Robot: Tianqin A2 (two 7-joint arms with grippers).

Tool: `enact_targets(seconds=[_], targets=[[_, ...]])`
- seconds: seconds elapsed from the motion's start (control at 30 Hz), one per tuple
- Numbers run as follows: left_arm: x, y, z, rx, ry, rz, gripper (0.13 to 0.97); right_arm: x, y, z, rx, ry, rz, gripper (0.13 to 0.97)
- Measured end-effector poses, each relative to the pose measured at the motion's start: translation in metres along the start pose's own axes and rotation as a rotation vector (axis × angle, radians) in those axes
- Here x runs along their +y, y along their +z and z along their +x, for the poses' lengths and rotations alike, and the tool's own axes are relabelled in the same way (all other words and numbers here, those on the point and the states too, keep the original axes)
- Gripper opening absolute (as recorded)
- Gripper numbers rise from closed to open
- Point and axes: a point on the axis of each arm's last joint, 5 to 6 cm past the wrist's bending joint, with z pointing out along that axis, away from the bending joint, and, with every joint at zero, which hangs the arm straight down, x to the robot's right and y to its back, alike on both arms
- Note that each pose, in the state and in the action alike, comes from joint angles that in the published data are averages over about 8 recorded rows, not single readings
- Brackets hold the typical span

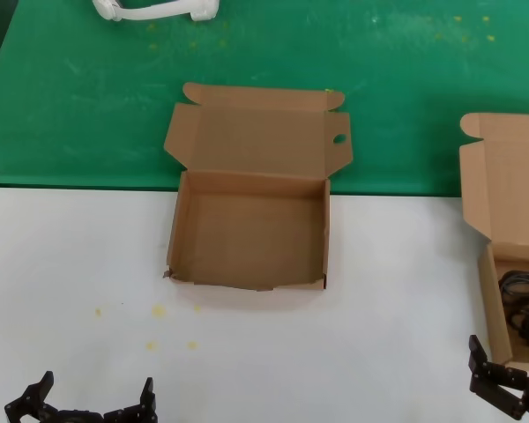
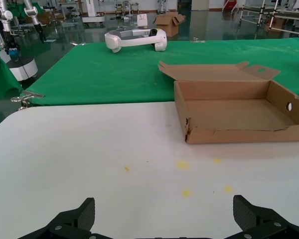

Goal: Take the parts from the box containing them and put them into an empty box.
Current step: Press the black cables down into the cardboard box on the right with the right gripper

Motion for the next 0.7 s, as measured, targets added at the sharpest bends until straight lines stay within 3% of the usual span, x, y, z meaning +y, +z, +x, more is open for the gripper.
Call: enact_targets(seconds=[0.7], targets=[[0.0, 0.0, 0.0, 0.0, 0.0, 0.0, 0.966, -0.0003, 0.0002, 0.0006, 0.0, -0.003, 0.0, 0.966]])
